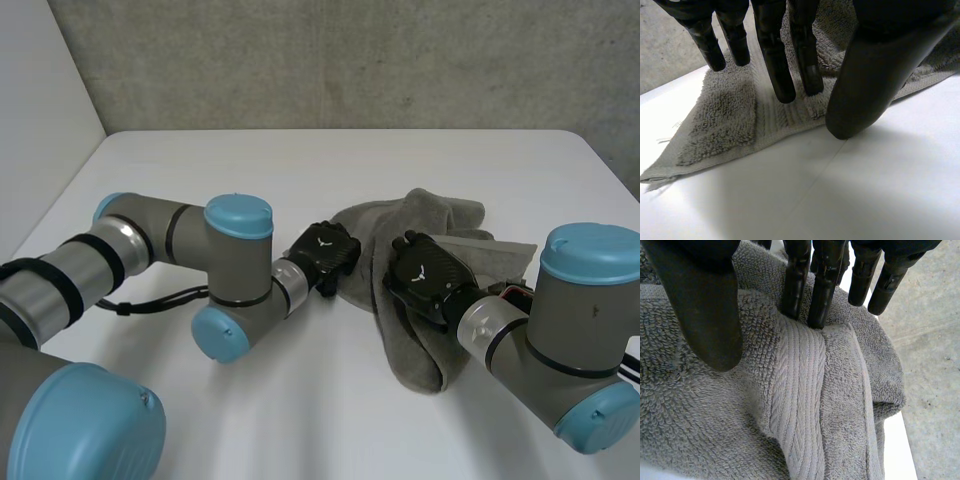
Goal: Fold the towel.
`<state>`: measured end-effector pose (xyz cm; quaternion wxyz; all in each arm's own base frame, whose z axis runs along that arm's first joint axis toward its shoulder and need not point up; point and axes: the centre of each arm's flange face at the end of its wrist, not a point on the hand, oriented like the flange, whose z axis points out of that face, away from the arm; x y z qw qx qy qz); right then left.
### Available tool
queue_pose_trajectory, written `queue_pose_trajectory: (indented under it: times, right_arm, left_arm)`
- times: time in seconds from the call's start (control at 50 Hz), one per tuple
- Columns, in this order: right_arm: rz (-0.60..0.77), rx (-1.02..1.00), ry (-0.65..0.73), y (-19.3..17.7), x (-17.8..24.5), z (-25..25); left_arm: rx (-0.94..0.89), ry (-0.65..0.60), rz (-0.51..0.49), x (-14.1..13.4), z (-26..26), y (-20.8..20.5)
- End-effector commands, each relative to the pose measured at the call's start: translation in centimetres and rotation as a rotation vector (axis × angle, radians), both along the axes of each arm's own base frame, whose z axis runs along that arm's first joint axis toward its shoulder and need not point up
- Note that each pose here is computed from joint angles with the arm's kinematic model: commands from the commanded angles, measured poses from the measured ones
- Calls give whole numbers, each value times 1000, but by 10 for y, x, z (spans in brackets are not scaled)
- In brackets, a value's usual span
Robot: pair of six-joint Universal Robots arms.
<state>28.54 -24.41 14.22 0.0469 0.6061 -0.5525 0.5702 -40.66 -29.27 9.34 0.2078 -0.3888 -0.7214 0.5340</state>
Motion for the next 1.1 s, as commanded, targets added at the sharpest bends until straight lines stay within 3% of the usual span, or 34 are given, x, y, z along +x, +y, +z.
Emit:
queue_pose_trajectory:
  times: [0.02, 0.68, 1.1]
  right_arm:
    - [1, 3, 2, 1, 0, -1]
    - [-1, 4, 7, 1, -1, -3]
    - [-12, -1, 8, -1, -3, 0]
  left_arm:
    - [30, 31, 4, -4, 0, 4]
    - [168, 110, 21, -8, -4, 19]
    - [122, 128, 90, -10, 11, 18]
